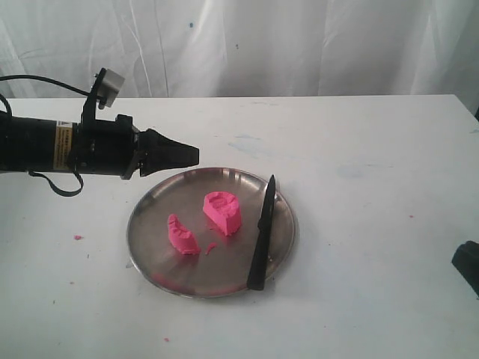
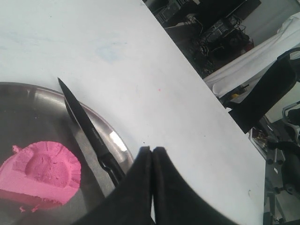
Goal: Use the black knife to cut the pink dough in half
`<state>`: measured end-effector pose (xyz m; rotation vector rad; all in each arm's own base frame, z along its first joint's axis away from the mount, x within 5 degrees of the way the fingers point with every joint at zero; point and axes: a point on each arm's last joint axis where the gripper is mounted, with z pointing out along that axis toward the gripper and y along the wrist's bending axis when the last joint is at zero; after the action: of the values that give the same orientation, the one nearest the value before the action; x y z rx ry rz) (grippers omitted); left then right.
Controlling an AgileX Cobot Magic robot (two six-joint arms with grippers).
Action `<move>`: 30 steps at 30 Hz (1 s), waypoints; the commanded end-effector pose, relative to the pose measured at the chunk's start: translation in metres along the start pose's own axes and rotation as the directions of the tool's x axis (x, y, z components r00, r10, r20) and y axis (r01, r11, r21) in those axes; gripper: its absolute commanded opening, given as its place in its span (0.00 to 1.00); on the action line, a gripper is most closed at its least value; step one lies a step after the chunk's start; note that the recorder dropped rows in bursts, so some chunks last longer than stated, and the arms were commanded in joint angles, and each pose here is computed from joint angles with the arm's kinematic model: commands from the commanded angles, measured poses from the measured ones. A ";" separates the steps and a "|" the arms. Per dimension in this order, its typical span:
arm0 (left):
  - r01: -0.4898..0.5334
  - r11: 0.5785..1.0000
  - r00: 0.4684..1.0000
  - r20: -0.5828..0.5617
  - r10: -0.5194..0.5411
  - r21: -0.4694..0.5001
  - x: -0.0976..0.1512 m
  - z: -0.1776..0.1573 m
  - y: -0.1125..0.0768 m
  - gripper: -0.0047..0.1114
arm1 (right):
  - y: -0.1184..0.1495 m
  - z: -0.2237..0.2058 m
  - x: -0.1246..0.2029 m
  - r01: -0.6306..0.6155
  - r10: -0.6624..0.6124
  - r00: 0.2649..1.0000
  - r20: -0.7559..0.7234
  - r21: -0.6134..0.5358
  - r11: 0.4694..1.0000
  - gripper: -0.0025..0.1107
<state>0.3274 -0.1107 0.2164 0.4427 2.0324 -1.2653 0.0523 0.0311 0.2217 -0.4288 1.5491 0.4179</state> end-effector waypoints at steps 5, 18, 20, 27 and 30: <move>-0.014 1.000 1.000 -0.002 0.014 0.009 0.000 -0.002 -0.004 0.04 | -0.008 -0.004 0.007 -0.001 0.001 1.000 -0.001 0.144 0.990 0.02; -0.014 1.000 1.000 -0.002 0.014 0.009 0.000 -0.002 -0.004 0.04 | -0.010 -0.005 0.023 -0.081 0.090 0.995 -0.038 0.188 0.979 0.02; -0.014 1.000 1.000 -0.002 0.014 0.007 0.000 -0.002 -0.004 0.04 | -0.010 -0.005 0.023 -0.081 0.090 0.995 -0.038 0.188 0.979 0.02; -0.014 1.000 1.000 -0.002 0.014 0.009 0.000 -0.002 -0.004 0.04 | -0.010 -0.005 0.023 -0.081 0.090 0.995 -0.038 0.188 0.979 0.02; -0.014 1.000 1.000 -0.002 0.014 0.009 0.000 -0.002 -0.004 0.04 | -0.010 -0.005 0.023 -0.081 0.090 0.995 -0.038 0.188 0.979 0.02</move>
<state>0.3274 -0.1107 0.2164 0.4427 2.0324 -1.2653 0.0529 0.0200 0.1995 -0.2374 1.6414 0.3313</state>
